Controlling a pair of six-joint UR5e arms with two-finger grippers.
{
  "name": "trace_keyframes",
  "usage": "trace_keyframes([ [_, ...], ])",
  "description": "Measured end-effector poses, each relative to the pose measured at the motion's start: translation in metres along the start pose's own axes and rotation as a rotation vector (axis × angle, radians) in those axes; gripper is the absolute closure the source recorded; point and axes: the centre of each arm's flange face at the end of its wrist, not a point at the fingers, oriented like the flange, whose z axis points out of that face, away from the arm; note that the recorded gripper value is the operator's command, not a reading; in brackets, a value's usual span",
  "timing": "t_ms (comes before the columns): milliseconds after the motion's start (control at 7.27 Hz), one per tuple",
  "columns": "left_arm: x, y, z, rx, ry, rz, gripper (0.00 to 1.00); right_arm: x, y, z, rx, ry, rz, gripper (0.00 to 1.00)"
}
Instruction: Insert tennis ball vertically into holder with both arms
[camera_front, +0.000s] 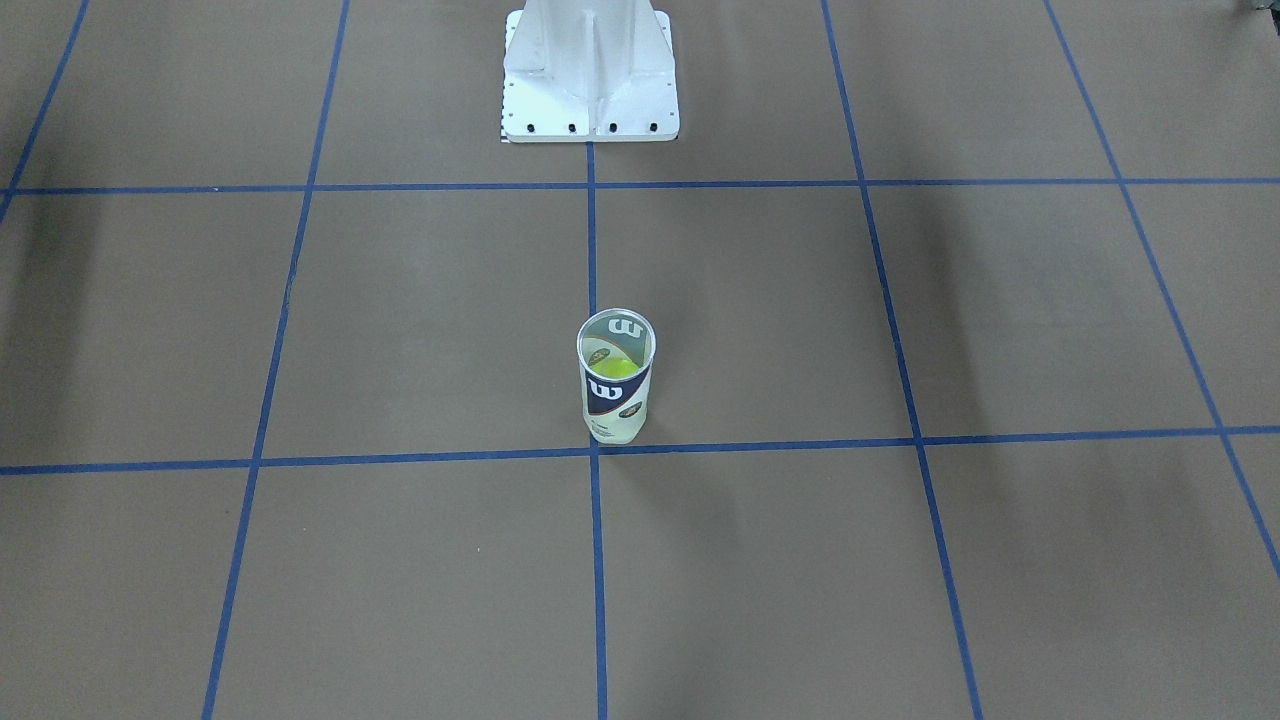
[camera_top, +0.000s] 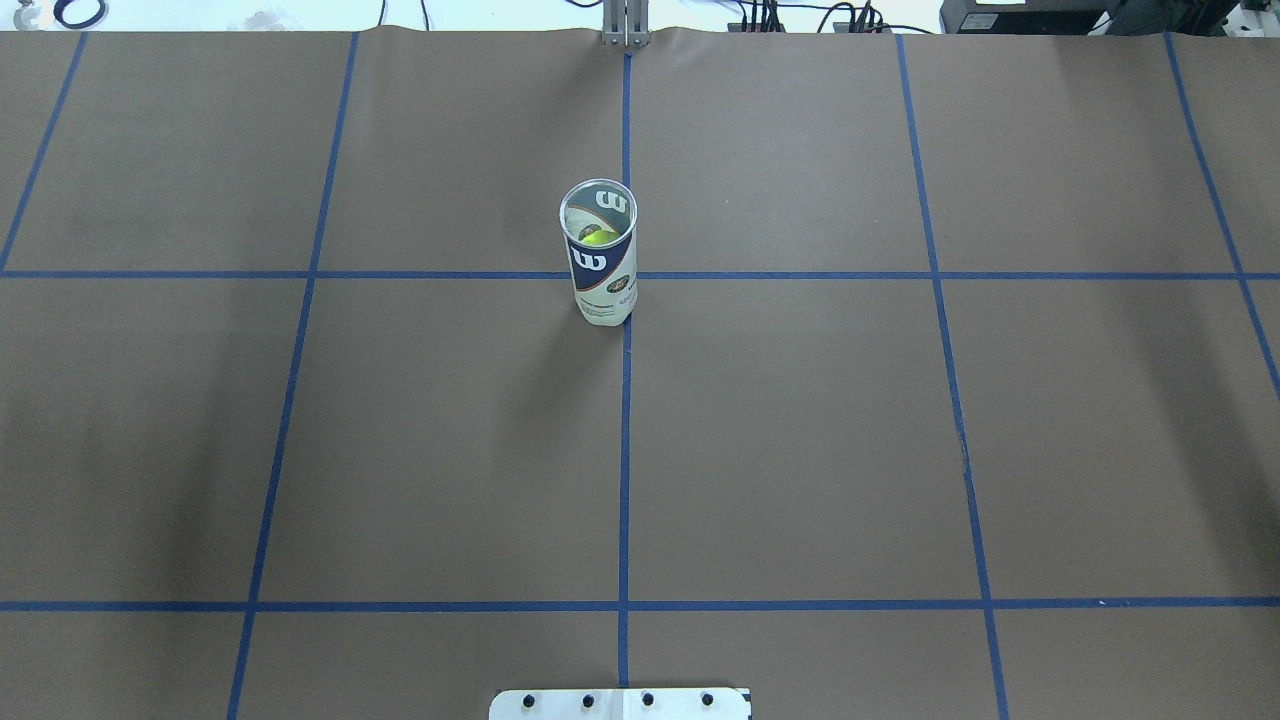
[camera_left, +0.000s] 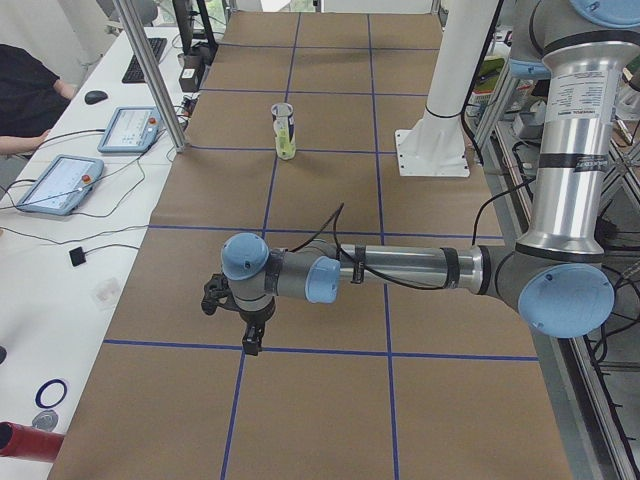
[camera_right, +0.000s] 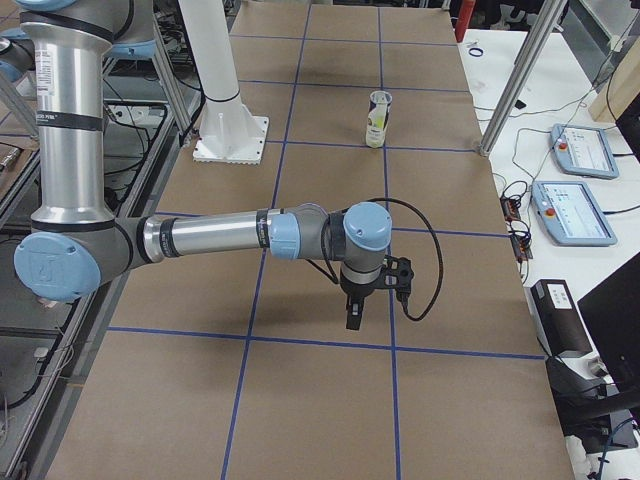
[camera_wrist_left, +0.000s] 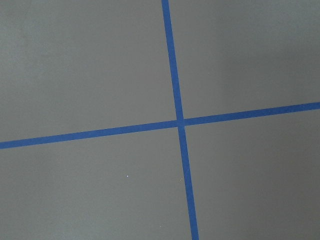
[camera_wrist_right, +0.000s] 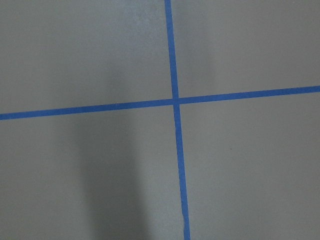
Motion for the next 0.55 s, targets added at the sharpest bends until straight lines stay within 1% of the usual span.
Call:
trace_keyframes([
  [275,-0.001,0.002,0.001,-0.004,0.0,-0.003,0.0,0.013,0.01,0.003,-0.008,-0.01,-0.032,0.0],
  [550,-0.005,0.008,0.006,-0.012,0.001,-0.009,0.0,0.019,0.015,0.004,-0.009,-0.013,-0.037,0.0],
])
